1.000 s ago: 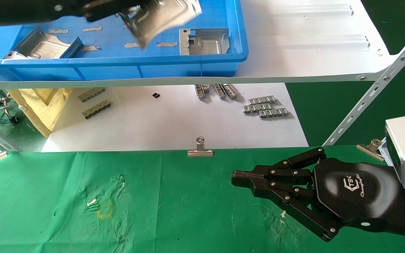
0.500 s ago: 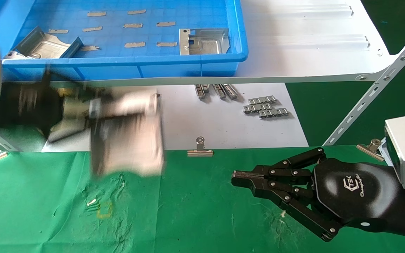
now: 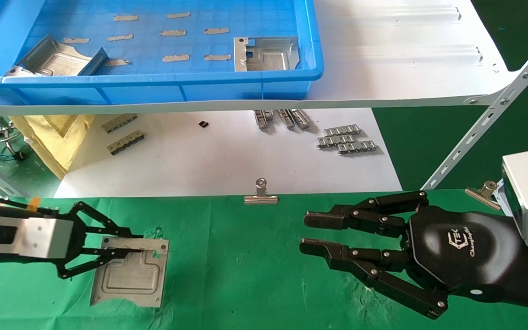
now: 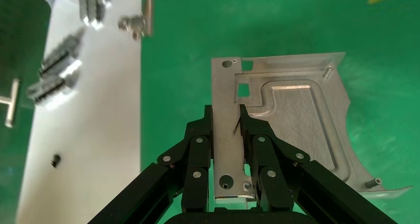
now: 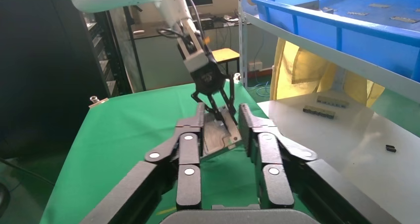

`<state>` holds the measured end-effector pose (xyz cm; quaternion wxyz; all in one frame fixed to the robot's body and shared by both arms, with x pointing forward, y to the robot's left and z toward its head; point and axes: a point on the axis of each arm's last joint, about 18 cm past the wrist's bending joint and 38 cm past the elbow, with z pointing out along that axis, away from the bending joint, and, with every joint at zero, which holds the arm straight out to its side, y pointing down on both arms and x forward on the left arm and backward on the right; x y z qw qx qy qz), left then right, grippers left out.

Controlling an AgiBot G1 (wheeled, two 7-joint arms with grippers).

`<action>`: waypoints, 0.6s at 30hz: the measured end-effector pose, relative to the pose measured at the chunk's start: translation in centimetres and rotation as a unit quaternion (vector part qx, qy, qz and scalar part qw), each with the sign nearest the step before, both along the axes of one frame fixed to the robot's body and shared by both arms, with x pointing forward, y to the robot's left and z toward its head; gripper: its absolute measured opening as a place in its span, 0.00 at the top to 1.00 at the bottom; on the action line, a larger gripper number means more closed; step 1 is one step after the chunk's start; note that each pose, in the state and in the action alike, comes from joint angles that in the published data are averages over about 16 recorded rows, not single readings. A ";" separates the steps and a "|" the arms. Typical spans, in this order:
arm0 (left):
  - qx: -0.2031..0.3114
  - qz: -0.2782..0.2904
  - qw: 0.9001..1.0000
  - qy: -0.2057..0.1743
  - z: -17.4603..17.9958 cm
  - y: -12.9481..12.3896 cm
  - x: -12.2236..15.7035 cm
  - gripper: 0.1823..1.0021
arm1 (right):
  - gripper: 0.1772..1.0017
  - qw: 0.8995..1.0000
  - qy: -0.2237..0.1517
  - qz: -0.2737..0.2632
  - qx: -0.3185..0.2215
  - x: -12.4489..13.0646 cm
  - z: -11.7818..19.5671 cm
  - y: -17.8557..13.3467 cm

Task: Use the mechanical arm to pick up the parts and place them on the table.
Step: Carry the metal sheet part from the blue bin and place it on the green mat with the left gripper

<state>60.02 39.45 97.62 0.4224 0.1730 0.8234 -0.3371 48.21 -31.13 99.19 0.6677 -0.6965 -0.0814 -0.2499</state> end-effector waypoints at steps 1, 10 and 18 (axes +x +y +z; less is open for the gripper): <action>0.005 0.001 1.000 0.002 -0.4 0.1 0.2 0.89 | 0.84 1.000 0.000 0.000 0.000 0.0 0.0 0.0; 0.020 0.005 1.000 0.015 -2.3 0.3 1.5 0.88 | 0.62 1.000 0.000 0.000 0.000 0.0 0.0 0.0; -0.027 0.024 0.999 0.025 -1.5 0.7 1.6 0.83 | 0.40 1.000 0.000 0.000 0.000 0.0 0.0 0.0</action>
